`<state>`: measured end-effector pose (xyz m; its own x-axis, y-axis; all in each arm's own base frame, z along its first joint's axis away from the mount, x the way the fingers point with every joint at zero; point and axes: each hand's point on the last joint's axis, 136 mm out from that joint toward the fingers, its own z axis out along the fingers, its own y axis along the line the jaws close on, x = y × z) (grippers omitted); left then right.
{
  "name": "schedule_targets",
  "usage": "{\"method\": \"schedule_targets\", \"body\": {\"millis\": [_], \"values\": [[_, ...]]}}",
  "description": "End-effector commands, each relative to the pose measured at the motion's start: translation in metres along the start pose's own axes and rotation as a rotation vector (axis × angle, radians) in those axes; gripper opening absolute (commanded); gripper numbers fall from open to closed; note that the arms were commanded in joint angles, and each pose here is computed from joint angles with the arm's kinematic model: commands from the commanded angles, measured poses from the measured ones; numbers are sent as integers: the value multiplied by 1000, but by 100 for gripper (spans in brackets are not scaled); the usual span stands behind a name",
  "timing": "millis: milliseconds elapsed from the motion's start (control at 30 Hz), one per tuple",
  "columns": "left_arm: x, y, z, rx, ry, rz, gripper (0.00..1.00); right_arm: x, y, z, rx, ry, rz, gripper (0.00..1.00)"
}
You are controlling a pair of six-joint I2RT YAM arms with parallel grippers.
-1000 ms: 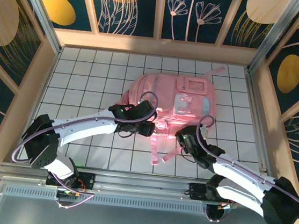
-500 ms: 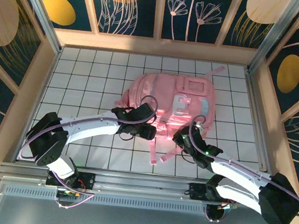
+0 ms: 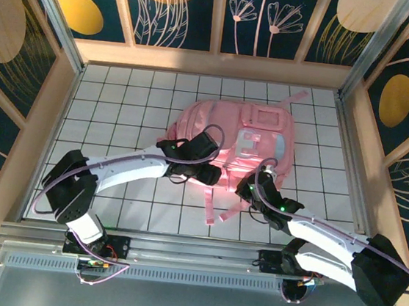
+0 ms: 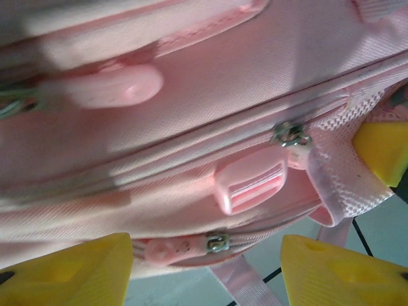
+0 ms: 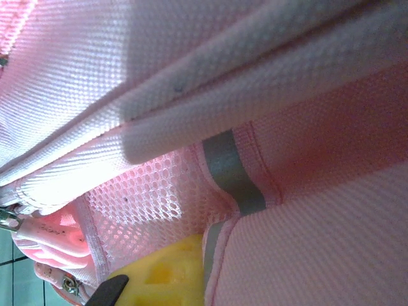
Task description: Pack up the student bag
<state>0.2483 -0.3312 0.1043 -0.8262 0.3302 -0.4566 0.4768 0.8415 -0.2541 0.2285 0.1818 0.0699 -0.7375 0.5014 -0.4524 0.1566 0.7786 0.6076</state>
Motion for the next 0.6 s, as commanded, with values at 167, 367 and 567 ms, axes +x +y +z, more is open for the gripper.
{"method": "schedule_targets", "body": {"millis": [167,367,567], "values": [[11,8,33,-40,72,101,63,7,9,1,-49,53,-50,0],[22,2,37,23,95,76,62,9,6,3,-50,59,-46,0],[28,-14,18,135,74,20,58,9,0,5,-41,63,-28,0]]}}
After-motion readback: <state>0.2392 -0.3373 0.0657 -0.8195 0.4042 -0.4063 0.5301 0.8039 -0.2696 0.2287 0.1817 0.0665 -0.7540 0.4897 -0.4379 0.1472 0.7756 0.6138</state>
